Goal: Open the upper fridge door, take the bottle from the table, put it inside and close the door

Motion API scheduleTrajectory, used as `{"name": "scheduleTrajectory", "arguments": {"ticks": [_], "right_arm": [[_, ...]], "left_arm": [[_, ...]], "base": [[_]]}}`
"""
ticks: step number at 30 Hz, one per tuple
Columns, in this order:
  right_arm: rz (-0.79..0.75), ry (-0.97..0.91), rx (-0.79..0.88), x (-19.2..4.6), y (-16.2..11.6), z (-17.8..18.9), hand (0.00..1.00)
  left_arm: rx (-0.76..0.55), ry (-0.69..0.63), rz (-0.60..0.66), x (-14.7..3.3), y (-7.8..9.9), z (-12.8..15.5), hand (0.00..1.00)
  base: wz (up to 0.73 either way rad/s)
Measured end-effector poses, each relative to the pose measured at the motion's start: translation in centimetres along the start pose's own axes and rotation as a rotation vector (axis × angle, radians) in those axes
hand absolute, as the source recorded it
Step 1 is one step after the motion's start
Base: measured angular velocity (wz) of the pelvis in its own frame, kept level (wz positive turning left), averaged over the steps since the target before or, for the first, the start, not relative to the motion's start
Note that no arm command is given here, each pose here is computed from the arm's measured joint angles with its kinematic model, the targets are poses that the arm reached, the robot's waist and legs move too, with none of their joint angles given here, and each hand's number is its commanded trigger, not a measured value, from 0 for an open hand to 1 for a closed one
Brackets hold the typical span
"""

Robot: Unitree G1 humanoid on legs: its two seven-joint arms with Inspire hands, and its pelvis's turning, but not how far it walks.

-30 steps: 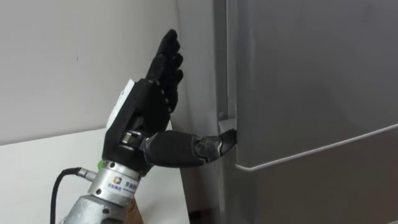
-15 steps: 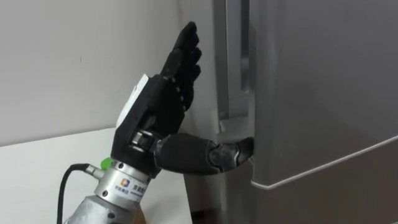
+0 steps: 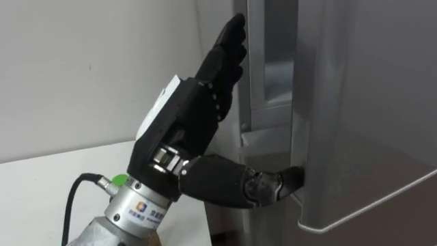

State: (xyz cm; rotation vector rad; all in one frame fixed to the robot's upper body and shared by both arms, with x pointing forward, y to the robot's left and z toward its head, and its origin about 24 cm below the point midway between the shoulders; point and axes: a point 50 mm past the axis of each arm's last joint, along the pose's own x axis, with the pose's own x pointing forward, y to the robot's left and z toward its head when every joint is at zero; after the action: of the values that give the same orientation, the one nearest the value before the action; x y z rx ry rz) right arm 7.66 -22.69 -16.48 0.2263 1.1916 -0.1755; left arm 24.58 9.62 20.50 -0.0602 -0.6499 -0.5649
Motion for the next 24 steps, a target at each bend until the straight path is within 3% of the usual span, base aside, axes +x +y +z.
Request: {"name": "scheduleTrajectory", "arguments": {"ticks": [4,15,24], "right_arm": [[0.002,0.002,-0.010,0.0,0.0,0.0,0.00],[0.016,-0.009,-0.071,0.0,0.1,0.4,0.00],[0.010,-0.008,-0.094,0.0,-0.2,0.6,0.00]], "left_arm": [[-0.002,-0.015,-0.031,0.0,-0.5,0.4,0.00],[-0.059,-0.122,-0.278,1.2,-4.7,1.9,0.00],[-0.114,-0.154,-0.411,1.8,-7.0,2.0,0.00]], "base": [[0.00],[0.00],[-0.06]]}}
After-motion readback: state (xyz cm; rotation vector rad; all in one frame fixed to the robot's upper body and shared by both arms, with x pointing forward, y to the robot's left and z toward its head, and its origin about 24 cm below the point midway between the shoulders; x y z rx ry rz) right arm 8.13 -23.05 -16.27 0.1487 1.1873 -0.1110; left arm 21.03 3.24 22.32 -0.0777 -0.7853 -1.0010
